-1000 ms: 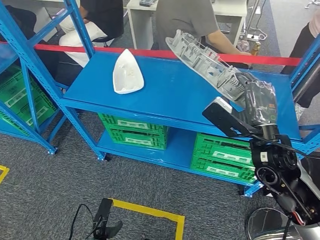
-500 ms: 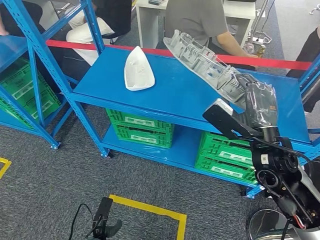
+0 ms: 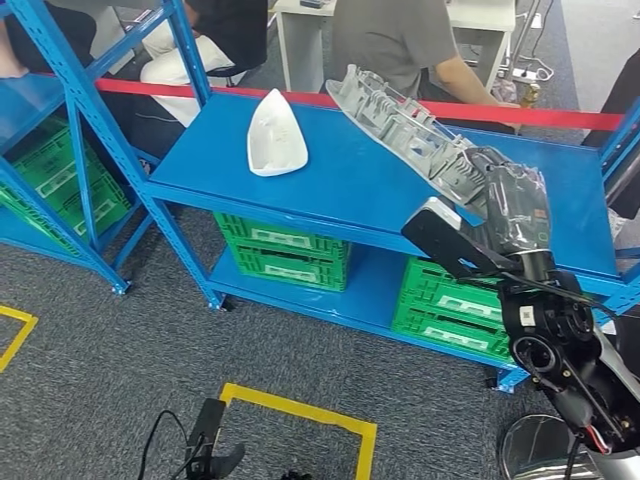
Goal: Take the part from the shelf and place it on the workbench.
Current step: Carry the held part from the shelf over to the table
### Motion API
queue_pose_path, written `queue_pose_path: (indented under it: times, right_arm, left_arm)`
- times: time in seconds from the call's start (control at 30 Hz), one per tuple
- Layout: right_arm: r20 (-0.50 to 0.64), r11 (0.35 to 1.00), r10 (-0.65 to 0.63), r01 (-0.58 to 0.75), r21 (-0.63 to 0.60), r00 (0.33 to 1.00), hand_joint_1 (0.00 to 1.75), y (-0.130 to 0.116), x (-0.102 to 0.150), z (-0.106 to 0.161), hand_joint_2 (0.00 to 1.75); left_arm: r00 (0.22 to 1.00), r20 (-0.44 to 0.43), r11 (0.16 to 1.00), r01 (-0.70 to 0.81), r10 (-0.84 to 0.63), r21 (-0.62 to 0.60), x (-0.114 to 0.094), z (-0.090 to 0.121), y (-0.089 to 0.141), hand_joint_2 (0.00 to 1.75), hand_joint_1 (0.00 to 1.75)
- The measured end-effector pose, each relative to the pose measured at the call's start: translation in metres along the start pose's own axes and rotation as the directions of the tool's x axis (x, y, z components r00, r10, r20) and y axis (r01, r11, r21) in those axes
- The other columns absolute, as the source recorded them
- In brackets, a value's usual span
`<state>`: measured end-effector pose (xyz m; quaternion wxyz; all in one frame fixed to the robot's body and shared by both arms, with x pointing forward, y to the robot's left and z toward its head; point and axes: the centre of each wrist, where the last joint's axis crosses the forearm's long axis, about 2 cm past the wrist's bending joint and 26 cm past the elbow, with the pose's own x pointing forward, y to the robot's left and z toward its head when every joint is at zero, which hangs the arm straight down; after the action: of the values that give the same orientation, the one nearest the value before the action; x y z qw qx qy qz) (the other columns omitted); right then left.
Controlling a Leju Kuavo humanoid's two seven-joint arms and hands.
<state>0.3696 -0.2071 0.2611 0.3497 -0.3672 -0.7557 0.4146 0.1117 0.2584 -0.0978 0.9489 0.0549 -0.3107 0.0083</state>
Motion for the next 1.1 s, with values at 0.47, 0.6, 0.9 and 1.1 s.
queue_pose_path:
  times: [0.47,0.6,0.9,1.1]
  right_arm:
    - [0.003,1.000,-0.005,0.005,0.007,1.000,1.75,0.0018,0.0006,0.0024,1.75]
    - [0.003,1.000,-0.005,0.005,0.007,1.000,1.75,0.0016,0.0005,0.0022,1.75]
    - [0.009,1.000,-0.006,0.006,0.005,1.000,1.75,0.0007,0.0009,0.0014,1.75]
    - [0.013,1.000,-0.006,0.006,0.004,1.000,1.75,0.0003,0.0009,0.0011,1.75]
  left_arm:
    - [1.000,0.000,1.000,0.002,-0.002,0.002,-0.0007,0.0007,-0.0020,1.75,0.00]
    - [1.000,0.002,1.000,0.001,-0.001,0.000,0.0000,0.0005,-0.0028,1.75,0.00]
    - [1.000,-0.004,1.000,0.004,-0.004,0.003,-0.0030,0.0016,-0.0016,1.75,0.00]
    - [1.000,0.002,1.000,0.004,-0.004,0.003,0.0001,0.0003,-0.0016,1.75,0.00]
